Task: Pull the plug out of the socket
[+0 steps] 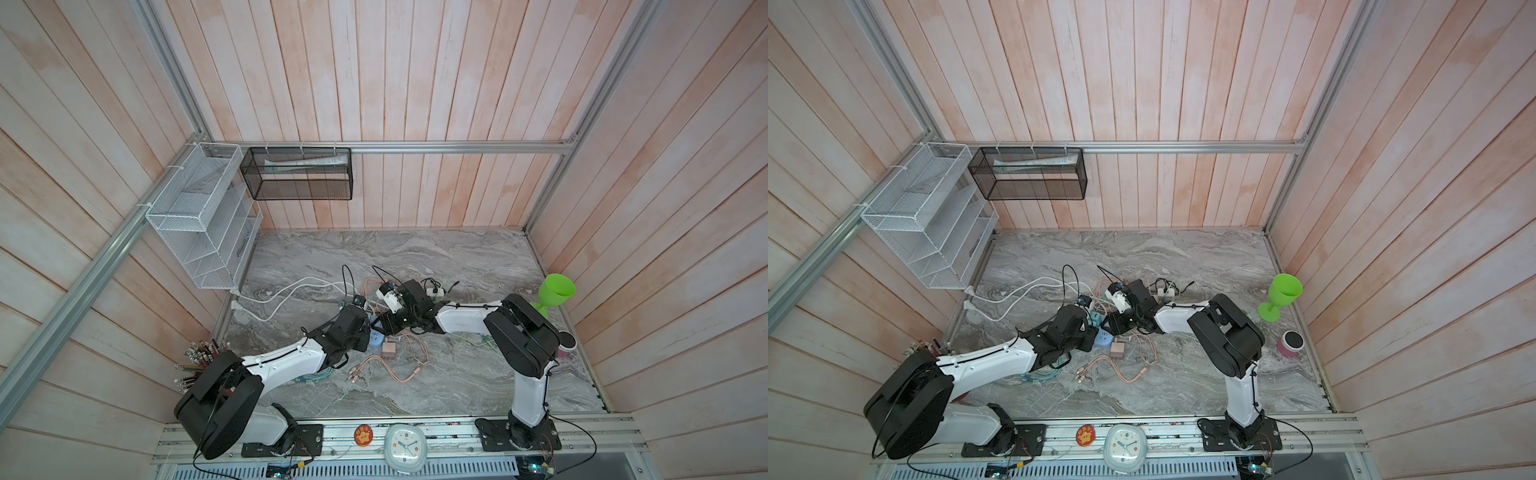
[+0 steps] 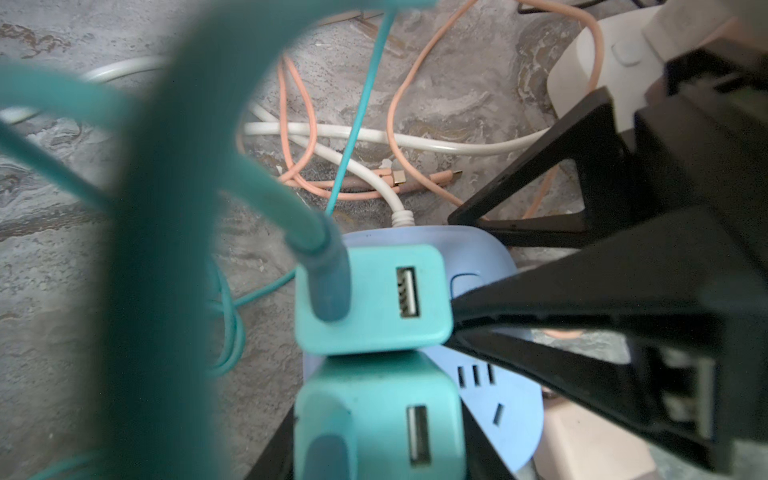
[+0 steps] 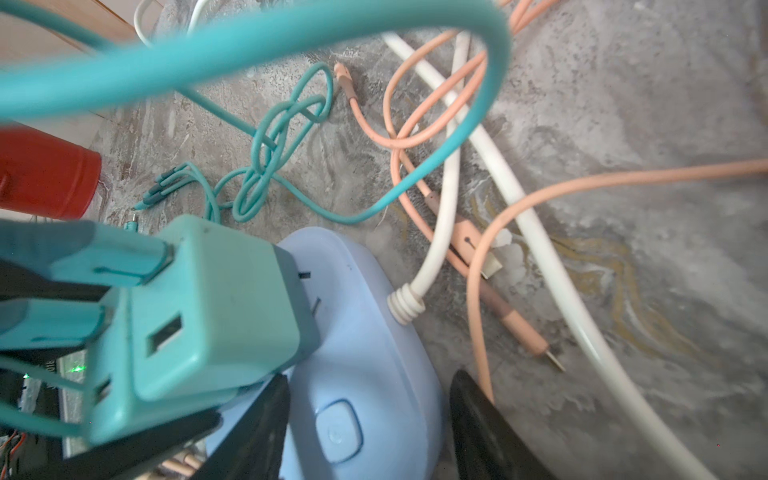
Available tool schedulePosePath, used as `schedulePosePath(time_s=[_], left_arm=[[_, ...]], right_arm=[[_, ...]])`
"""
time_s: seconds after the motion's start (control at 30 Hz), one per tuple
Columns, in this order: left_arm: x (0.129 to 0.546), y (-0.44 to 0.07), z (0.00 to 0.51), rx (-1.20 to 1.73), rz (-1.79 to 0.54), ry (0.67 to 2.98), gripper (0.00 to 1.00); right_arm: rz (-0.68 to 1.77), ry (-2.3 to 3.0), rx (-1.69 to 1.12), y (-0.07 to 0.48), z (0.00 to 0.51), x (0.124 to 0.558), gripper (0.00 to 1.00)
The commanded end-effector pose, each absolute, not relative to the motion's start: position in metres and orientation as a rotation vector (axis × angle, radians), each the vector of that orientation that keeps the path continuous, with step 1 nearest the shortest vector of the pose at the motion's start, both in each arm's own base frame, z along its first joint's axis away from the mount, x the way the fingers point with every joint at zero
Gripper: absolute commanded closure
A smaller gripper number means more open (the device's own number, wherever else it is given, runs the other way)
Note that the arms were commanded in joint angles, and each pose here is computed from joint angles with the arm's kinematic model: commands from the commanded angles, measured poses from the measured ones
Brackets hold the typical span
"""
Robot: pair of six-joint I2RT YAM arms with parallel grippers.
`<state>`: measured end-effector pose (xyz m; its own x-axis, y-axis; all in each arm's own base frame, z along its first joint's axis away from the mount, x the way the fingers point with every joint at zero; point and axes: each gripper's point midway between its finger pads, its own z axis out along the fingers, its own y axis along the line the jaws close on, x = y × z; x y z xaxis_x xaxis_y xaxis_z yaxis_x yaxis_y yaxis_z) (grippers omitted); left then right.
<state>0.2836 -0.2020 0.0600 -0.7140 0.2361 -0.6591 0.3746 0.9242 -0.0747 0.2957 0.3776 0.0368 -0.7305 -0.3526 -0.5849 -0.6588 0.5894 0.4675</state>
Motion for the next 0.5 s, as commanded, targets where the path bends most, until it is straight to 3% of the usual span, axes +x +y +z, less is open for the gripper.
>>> schedulePosePath(time_s=[0.0, 0.33, 0.47], left_arm=[[0.291, -0.234, 0.089, 0.497, -0.405, 2.279, 0.84], [0.302, -0.234, 0.091, 0.419, -0.385, 2.293, 0.85], [0.307, -0.238, 0.101, 0.379, -0.415, 2.267, 0.85]], right_arm=[[0.815, 2.563, -0.848, 0.346, -0.014, 0.274, 0.44], [0.757, 2.664, -0.910, 0.331, -0.045, 0.252, 0.55], [0.759, 2.675, -0.924, 0.331, -0.048, 0.246, 0.54]])
